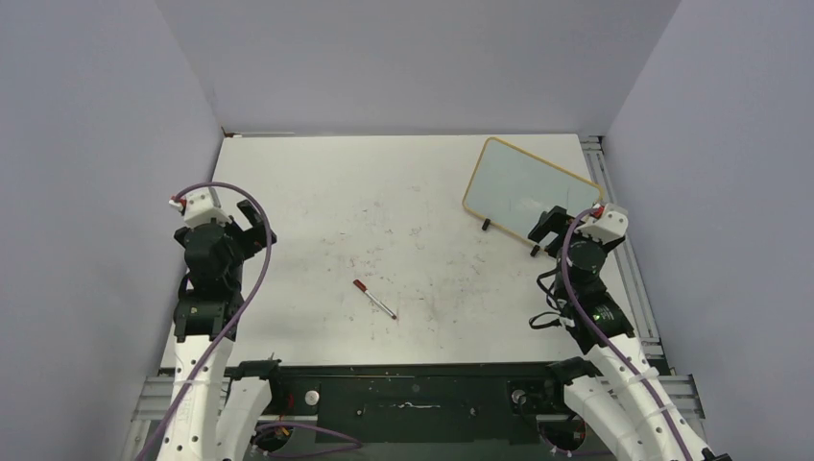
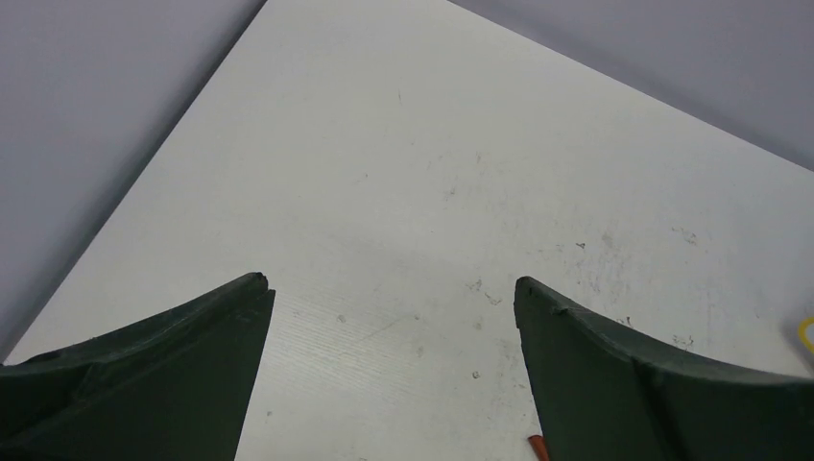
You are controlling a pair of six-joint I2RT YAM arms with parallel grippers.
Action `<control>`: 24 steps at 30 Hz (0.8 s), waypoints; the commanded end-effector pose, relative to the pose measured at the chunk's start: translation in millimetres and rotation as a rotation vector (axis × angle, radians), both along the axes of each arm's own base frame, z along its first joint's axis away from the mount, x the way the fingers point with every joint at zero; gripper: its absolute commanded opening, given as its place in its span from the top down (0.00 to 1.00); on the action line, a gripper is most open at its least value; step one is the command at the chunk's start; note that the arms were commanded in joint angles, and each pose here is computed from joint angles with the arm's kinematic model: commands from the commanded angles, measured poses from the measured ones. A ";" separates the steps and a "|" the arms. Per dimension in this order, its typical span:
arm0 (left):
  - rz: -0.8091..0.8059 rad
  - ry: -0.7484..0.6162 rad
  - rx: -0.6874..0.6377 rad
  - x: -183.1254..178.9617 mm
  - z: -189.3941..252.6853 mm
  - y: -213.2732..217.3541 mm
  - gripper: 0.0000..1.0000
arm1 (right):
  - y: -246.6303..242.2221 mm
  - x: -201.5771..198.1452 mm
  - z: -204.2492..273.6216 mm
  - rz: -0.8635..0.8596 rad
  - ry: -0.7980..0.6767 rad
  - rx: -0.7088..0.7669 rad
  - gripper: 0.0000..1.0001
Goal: Write a sentence on the whiteboard
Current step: Open the whiteboard marker at the center of the board.
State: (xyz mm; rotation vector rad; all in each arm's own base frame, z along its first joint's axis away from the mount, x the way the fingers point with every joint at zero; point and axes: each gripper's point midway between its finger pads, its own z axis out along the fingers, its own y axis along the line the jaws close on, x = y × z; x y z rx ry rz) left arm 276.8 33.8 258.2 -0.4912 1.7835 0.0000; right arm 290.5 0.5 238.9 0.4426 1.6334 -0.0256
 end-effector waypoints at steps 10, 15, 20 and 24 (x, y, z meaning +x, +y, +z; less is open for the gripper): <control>-0.204 0.107 -0.069 27.5 -14.5 -44.8 0.04 | 62.3 15.0 22.7 0.354 -0.049 -0.023 0.07; -0.484 0.103 -0.047 26.6 -22.7 -99.1 0.04 | 110.4 15.9 -14.5 0.545 0.117 -0.035 0.05; -0.549 0.114 -0.024 22.2 -28.6 -114.7 0.04 | 113.0 17.5 -52.9 0.430 0.278 -0.026 0.06; -0.551 0.118 -0.027 22.7 -29.8 -115.3 0.04 | 117.0 25.2 -87.4 0.330 0.314 0.080 0.13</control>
